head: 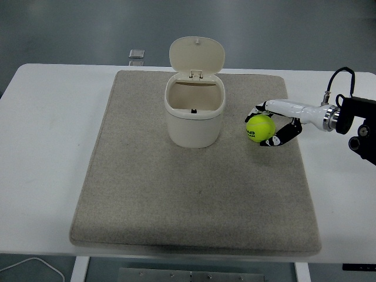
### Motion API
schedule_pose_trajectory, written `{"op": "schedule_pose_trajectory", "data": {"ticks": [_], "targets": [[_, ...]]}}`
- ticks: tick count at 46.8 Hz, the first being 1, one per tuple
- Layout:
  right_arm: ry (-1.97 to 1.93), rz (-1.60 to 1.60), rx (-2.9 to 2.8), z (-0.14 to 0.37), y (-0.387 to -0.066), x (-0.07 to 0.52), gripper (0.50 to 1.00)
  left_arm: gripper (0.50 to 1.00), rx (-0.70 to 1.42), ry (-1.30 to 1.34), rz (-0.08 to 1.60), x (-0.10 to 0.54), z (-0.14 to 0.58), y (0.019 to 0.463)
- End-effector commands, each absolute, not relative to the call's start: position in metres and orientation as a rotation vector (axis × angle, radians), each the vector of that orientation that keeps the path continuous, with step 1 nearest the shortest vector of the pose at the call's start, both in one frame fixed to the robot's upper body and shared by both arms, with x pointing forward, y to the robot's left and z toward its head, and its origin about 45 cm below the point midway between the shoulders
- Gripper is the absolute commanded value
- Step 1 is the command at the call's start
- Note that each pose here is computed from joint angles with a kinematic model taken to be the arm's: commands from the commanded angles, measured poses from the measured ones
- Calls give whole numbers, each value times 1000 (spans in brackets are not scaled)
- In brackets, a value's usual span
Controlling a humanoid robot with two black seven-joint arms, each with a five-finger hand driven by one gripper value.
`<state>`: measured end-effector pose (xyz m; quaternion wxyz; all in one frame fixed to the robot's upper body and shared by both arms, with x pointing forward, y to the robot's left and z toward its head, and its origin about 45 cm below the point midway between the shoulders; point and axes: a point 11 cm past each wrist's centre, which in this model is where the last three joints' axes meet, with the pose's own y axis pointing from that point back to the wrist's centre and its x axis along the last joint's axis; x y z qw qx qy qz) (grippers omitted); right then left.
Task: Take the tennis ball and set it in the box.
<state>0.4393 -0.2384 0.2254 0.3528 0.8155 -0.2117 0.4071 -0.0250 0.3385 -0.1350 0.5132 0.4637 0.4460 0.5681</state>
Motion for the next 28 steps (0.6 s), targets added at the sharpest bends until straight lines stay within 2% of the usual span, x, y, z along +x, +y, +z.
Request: {"op": "schedule_pose_trajectory", "data": {"ticks": [1, 18, 28], "targets": [[-545, 1067, 2128, 237, -233, 442, 500, 992, 1115, 1072, 1366, -25, -135, 339], [-498, 1080, 2288, 306, -239, 439, 500, 992, 1115, 1072, 1366, -25, -135, 339], [-507, 1124, 2403, 352, -222, 434, 500, 992, 1116, 1073, 1366, -26, -135, 339]]}}
